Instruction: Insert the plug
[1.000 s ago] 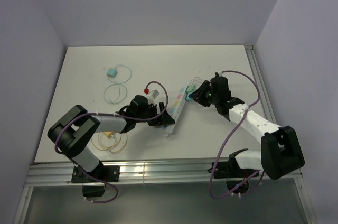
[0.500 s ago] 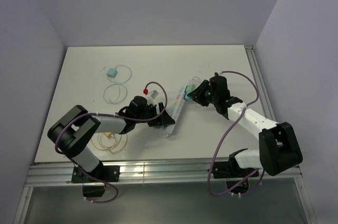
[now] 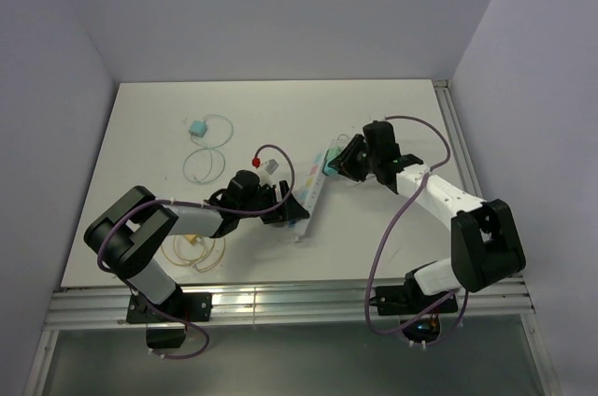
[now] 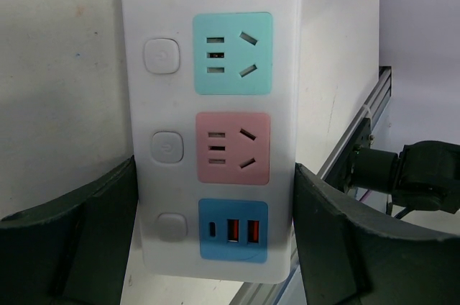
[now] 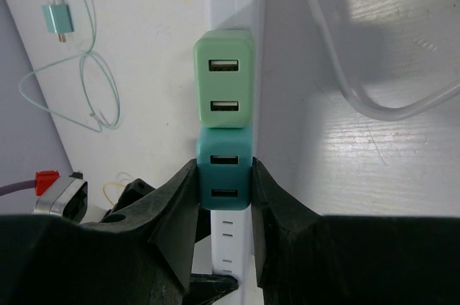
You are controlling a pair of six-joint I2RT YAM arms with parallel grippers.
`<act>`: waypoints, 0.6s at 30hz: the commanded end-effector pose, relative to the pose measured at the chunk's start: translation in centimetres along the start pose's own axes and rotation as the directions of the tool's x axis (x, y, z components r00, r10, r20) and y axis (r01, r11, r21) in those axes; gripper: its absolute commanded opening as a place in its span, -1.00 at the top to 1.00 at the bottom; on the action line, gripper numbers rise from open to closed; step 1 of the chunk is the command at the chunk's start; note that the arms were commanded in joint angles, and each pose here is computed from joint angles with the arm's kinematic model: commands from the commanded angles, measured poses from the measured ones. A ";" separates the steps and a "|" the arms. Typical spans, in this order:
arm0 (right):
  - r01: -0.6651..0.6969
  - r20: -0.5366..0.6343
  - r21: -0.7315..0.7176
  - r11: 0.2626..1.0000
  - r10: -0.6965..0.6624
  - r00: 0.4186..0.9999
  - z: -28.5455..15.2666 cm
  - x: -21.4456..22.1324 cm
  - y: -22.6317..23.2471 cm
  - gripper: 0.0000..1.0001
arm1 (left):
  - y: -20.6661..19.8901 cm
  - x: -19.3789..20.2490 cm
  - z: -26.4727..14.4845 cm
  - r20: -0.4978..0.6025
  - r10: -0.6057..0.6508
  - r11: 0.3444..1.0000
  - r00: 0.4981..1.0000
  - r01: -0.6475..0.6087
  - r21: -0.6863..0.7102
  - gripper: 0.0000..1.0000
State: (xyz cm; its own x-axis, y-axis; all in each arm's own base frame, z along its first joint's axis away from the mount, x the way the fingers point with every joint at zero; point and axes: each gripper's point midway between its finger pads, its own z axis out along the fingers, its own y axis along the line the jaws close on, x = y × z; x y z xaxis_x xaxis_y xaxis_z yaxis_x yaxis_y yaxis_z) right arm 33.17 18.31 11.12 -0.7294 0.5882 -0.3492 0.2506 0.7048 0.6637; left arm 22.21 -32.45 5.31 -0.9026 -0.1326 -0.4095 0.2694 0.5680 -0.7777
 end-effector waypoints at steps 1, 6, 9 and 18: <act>0.033 -0.004 0.097 0.995 -0.032 0.999 0.5 -0.7 -0.7 1.00 | 1.4 2.7 -0.3 -0.078 -0.026 0.999 0.997 0.023 -0.039 0.99; 0.064 -0.028 0.148 0.987 -0.061 0.998 1.1 -0.8 -0.6 1.00 | 1.1 3.4 0.1 -0.088 -0.035 0.999 0.995 0.032 -0.035 0.99; 0.111 -0.055 0.170 0.979 -0.103 0.993 1.6 -0.4 -0.3 1.00 | 0.7 3.8 0.2 -0.100 -0.038 0.999 0.994 0.038 -0.010 0.99; 0.192 -0.132 0.217 0.957 -0.167 0.977 3.4 0.3 -0.8 1.00 | 0.5 4.5 0.2 -0.114 -0.047 0.998 0.992 0.051 0.027 0.99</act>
State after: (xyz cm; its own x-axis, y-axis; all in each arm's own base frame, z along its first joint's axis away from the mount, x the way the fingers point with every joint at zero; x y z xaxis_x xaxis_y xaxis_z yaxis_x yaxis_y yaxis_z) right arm 34.78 20.04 11.16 -0.8186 0.4491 -0.3581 0.2193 0.8206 0.5278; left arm 22.34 -33.05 5.36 -0.9065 -0.2088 -0.3670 0.2068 0.5381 -0.8171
